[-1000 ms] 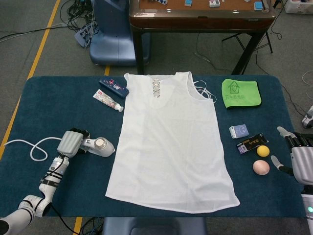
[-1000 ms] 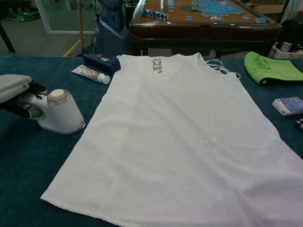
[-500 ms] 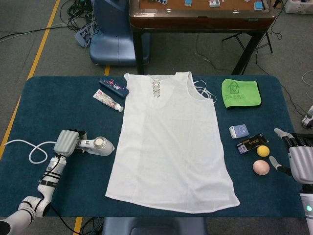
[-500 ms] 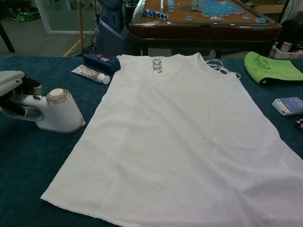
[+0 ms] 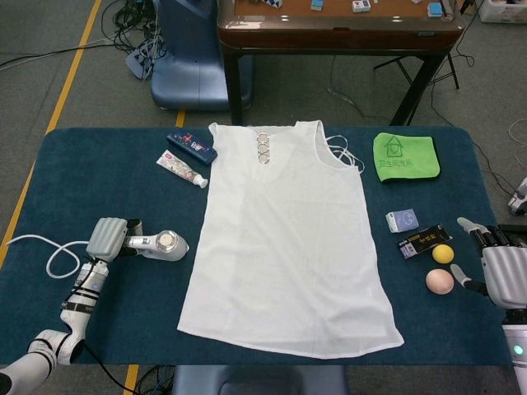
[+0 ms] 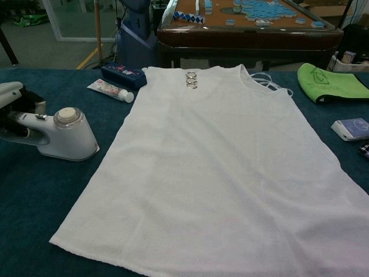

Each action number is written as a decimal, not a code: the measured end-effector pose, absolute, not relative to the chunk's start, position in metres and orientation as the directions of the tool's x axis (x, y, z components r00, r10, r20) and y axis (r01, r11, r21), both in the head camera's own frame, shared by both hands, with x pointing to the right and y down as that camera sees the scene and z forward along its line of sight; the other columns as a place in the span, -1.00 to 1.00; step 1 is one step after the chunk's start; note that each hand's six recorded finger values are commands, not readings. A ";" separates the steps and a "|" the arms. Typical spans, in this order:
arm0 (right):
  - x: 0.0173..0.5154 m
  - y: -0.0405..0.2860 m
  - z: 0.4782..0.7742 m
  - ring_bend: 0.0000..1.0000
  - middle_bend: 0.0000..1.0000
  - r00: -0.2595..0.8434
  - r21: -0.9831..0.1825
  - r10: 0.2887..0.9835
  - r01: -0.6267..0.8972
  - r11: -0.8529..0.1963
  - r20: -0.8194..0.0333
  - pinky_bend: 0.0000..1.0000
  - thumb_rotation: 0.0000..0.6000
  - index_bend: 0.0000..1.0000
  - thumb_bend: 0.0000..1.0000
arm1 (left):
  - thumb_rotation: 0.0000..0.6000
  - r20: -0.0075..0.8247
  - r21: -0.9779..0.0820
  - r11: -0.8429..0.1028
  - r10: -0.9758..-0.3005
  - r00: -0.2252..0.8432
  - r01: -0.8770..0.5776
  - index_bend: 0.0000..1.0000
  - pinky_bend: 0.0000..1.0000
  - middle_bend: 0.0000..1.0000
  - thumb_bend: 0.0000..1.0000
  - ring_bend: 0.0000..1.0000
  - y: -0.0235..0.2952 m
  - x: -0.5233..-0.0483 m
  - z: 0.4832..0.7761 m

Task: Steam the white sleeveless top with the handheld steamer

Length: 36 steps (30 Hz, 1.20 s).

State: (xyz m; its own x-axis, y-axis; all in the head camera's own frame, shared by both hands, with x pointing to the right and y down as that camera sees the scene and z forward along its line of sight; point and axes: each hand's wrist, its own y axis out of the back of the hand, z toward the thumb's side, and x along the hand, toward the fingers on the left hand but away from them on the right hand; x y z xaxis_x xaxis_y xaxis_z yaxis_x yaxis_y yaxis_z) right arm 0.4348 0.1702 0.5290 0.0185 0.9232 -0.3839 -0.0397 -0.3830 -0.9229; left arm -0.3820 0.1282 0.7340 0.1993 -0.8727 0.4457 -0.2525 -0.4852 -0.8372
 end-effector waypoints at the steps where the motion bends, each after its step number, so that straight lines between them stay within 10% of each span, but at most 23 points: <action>1: 0.434 0.170 0.529 -0.50 -0.42 0.023 -0.922 0.922 -0.041 -0.386 -0.387 -0.40 1.00 -0.62 -0.50 | 1.00 0.447 -0.833 -0.486 -0.872 0.197 -0.262 0.65 0.43 0.68 -0.63 0.43 0.127 -0.383 0.733; 22: 0.371 0.170 0.555 -0.49 -0.40 0.279 -0.862 0.819 -0.078 -0.500 -0.501 -0.39 1.00 -0.62 -0.46 | 1.00 0.467 -0.713 -0.510 -0.857 0.216 -0.482 0.69 0.46 0.74 -0.63 0.48 0.113 -0.359 0.707; 36: 0.300 0.205 0.601 -0.96 -0.91 0.552 -0.725 0.570 -0.094 -0.682 -0.608 -0.87 1.00 -1.00 0.43 | 1.00 0.417 -0.706 -0.551 -0.831 0.368 -0.445 0.69 0.46 0.74 -0.63 0.47 0.109 -0.254 0.693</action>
State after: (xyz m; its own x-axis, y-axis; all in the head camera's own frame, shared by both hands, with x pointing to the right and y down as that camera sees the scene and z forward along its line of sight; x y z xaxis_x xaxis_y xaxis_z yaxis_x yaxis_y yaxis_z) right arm 0.3003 0.2049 0.6009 0.5521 0.5703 -0.6082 -0.0942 -0.6821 -0.7252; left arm -0.2537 0.1093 0.6928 0.3685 -0.8310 0.4167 -0.4446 -0.5512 -0.7060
